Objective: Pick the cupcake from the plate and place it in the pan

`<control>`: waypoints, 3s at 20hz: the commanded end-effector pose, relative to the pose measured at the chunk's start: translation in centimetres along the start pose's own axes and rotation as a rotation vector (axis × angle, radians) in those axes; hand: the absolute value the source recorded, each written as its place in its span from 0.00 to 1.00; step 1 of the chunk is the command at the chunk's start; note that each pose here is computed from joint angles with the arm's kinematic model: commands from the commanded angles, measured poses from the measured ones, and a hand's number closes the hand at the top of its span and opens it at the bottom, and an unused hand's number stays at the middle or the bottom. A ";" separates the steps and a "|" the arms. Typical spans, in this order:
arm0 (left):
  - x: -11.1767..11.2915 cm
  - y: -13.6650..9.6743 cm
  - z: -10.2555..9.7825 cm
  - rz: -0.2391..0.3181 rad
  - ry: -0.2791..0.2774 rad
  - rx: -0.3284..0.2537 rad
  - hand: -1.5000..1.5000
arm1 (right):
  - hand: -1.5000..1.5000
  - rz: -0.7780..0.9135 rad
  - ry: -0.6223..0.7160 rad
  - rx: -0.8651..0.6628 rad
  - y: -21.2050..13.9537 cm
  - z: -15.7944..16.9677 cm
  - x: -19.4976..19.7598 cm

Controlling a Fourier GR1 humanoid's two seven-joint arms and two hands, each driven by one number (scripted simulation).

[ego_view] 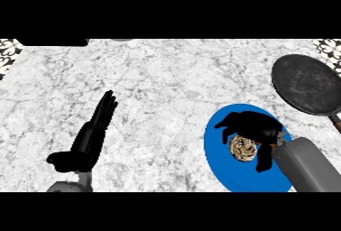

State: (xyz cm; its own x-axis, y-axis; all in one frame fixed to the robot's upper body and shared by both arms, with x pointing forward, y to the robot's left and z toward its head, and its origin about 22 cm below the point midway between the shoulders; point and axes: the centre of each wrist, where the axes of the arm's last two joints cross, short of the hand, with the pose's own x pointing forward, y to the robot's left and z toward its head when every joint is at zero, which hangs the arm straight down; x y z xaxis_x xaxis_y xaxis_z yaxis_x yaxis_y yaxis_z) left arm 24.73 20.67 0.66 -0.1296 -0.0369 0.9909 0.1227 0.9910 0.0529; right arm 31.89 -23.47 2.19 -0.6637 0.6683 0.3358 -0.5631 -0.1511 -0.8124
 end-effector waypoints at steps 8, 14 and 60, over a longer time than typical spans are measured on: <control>0.4 0.5 0.2 0.014 0.014 0.002 0.50 | 1.00 0.044 -0.032 -0.088 2.2 -1.5 -1.3; -0.3 -1.4 1.6 0.005 0.015 0.014 0.50 | 1.00 0.058 -0.037 -0.317 -1.9 -0.1 0.6; 1.2 -0.9 -0.5 0.010 -0.027 -0.034 0.50 | 1.00 -0.229 1.074 -1.540 -4.5 14.0 -14.7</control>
State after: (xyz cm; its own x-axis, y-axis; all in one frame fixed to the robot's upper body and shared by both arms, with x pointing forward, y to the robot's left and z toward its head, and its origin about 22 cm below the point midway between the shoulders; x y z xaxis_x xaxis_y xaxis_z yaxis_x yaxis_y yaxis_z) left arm 24.78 19.68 1.19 -0.1489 -0.0250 0.9885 0.1481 0.9878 0.0473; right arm 37.21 -40.23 7.52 0.2518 0.7928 0.5551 0.6633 0.2763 -0.6954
